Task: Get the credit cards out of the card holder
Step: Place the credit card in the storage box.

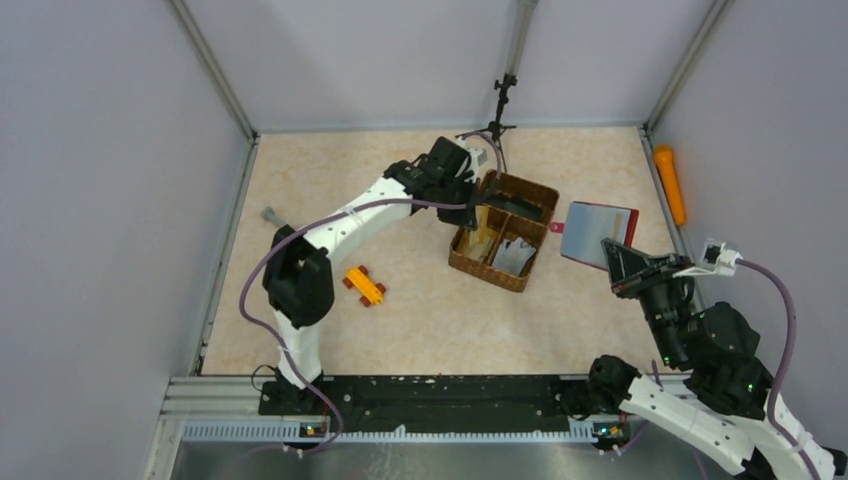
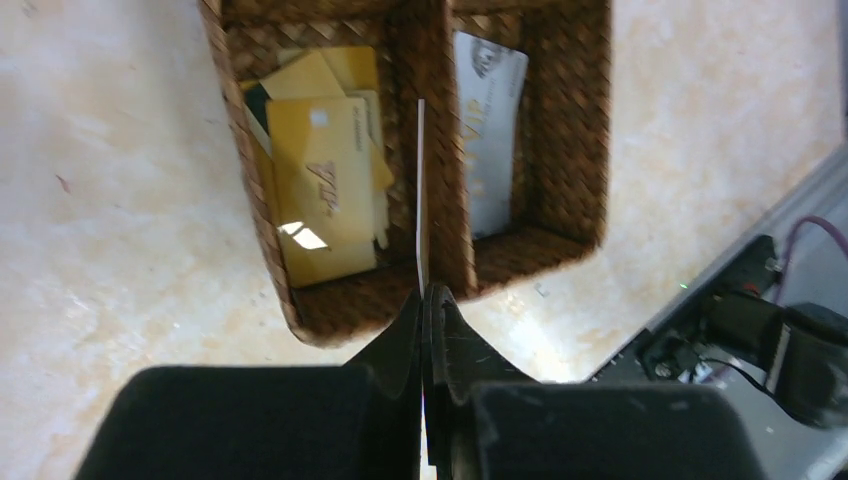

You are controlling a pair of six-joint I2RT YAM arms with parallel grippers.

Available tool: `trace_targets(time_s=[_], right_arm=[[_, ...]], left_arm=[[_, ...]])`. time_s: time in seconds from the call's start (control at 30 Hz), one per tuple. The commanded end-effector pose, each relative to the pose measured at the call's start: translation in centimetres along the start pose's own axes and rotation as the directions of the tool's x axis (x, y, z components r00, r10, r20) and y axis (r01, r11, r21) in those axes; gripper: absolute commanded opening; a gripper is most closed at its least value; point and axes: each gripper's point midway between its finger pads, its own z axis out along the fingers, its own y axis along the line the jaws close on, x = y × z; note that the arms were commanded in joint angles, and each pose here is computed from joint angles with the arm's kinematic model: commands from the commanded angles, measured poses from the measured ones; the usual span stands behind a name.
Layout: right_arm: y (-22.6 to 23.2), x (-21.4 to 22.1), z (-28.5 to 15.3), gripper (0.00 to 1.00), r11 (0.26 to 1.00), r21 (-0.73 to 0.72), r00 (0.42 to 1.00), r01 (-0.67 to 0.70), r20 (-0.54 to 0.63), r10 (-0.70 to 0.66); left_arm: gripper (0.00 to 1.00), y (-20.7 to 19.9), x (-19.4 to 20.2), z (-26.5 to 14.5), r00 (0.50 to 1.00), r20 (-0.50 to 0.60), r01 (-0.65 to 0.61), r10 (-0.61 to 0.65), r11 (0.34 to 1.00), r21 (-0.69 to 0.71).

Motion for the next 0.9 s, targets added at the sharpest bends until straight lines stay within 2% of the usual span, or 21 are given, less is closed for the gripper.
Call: trace_targets(time_s=[0.0,0.17,0.33,0.43,0.53,0.63,0.73,0.87], right_arm=[[0.5,-1.0,0.3,0.0,0.999,-0.012,0.999,0.035,0.031,-0.035],[0.8,-0.6,0.9,0.0,0.997,-0.006,0.997,0.076,0.028,-0.076],[0.8,-0.3,1.3,0.0,0.996,0.003,0.996,0.084,0.031,-0.084],[1.1,0.3,1.6,0.0,0.997,-0.01,0.997,0.075,0.027,-0.075],[1.6,0.9,1.9,0.0,0.997,-0.022,0.997,0.073,0.006,-0.073],[2.0,1.8,2.2,0.0,0.997,-0.036,0.998,0.063,-0.021,-0.064],[2.7,2.8,2.3,0.0,0.997,-0.064,0.998,0.034,-0.051,-0.037],[4.4,4.6,2.5,0.0,0.991,-0.129,0.994,-0.024,-0.11,0.01]], left_arm=[[0.0,2.7,-0.4,0.7,0.995,-0.089,-0.066,0.053,0.987,-0.146],[0.0,3.6,-0.6,3.4,0.984,-0.178,-0.041,0.018,0.991,-0.127],[0.0,4.0,-0.6,4.4,0.977,-0.206,0.037,-0.05,0.997,-0.068],[0.19,4.1,-0.8,4.1,0.975,-0.208,0.063,-0.073,0.997,-0.051],[0.34,3.6,-1.1,2.5,0.981,-0.187,0.04,-0.047,0.998,-0.037],[0.44,2.9,-1.5,0.0,0.991,-0.132,0.017,-0.022,0.999,-0.04],[0.48,2.3,-1.6,-2.7,0.998,-0.069,0.009,-0.012,0.999,-0.044],[0.58,0.6,-0.9,-6.2,0.999,0.046,0.006,-0.007,1.0,0.026]])
